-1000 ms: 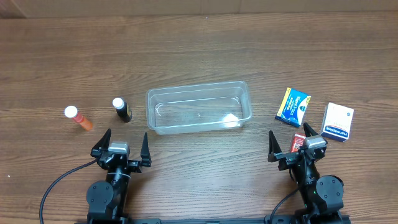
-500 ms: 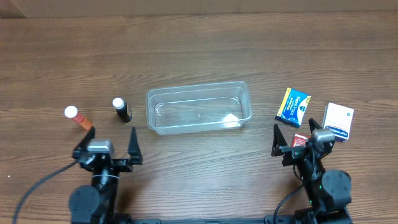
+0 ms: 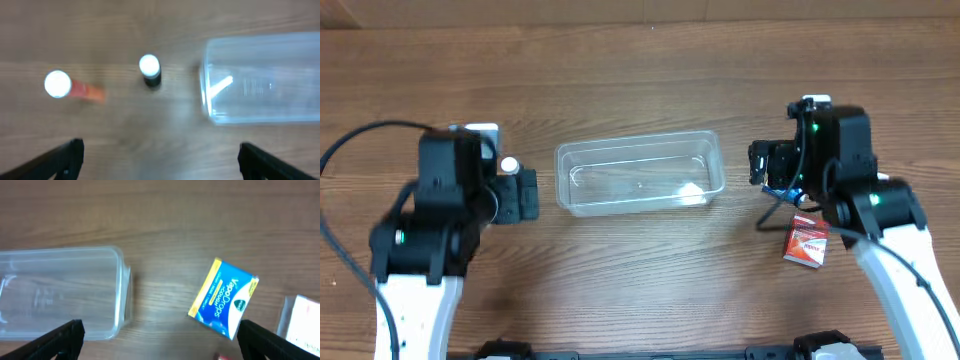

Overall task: Pack container
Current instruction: 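Grasp the white-capped dark bottle with the left gripper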

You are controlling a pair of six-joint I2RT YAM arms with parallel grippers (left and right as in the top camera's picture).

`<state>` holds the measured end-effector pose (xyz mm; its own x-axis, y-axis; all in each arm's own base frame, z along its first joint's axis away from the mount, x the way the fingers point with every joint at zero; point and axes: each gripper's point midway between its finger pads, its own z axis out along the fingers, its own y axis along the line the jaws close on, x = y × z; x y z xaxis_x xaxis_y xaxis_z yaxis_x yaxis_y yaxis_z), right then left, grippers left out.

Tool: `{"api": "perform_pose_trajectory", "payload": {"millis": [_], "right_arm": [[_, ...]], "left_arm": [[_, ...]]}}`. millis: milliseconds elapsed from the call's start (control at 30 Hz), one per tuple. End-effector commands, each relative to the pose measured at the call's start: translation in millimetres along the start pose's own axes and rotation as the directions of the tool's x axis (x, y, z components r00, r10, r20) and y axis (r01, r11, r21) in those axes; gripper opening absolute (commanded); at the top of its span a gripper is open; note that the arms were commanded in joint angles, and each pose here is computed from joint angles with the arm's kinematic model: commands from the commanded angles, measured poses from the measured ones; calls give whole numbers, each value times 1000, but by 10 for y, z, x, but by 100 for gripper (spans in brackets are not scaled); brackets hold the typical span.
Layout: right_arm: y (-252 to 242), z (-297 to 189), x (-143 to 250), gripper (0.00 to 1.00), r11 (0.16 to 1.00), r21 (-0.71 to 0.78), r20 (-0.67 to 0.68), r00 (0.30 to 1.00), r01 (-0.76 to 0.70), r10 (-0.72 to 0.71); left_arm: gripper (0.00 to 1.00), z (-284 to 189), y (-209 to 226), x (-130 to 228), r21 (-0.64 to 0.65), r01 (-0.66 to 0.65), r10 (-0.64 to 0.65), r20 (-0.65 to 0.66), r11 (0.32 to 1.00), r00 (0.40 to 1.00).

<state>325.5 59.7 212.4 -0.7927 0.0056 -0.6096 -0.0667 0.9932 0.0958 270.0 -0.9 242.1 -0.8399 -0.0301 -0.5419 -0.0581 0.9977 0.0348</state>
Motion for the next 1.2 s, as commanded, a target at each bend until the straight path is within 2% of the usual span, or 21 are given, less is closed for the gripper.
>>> {"api": "perform_pose_trajectory", "payload": {"millis": [0,133,300,400,767,1067,1133,1167], "right_arm": [[-20,-120,-103,100,1000,13,-2,1000,-9,9],[-204,-152,8,100,996,53,-44,996,-75,78],[-516,-148,39,100,972,18,-68,969,-236,237],[-601,-104,44,100,962,13,-78,959,-272,272],[-639,152,143,100,958,31,-161,945,-284,285],[-643,176,145,100,958,32,-165,944,-285,287],[-644,176,145,100,958,32,-165,944,-285,287],[-643,176,145,100,958,31,-165,944,-285,286]], "left_arm": [[100,-31,-139,-27,78,22,-16,-81,997,997],[100,-26,-119,0,70,41,-34,-100,997,994],[100,63,206,-91,5,200,-199,-85,980,976],[100,233,355,-149,-25,242,-243,-99,970,965],[100,1505,346,6,-71,239,-248,-365,969,897],[99,2036,109,41,-50,171,-177,-401,984,899],[95,2081,45,59,-42,157,-160,-409,987,898],[90,2096,29,68,-41,153,-156,-412,987,898]]}}
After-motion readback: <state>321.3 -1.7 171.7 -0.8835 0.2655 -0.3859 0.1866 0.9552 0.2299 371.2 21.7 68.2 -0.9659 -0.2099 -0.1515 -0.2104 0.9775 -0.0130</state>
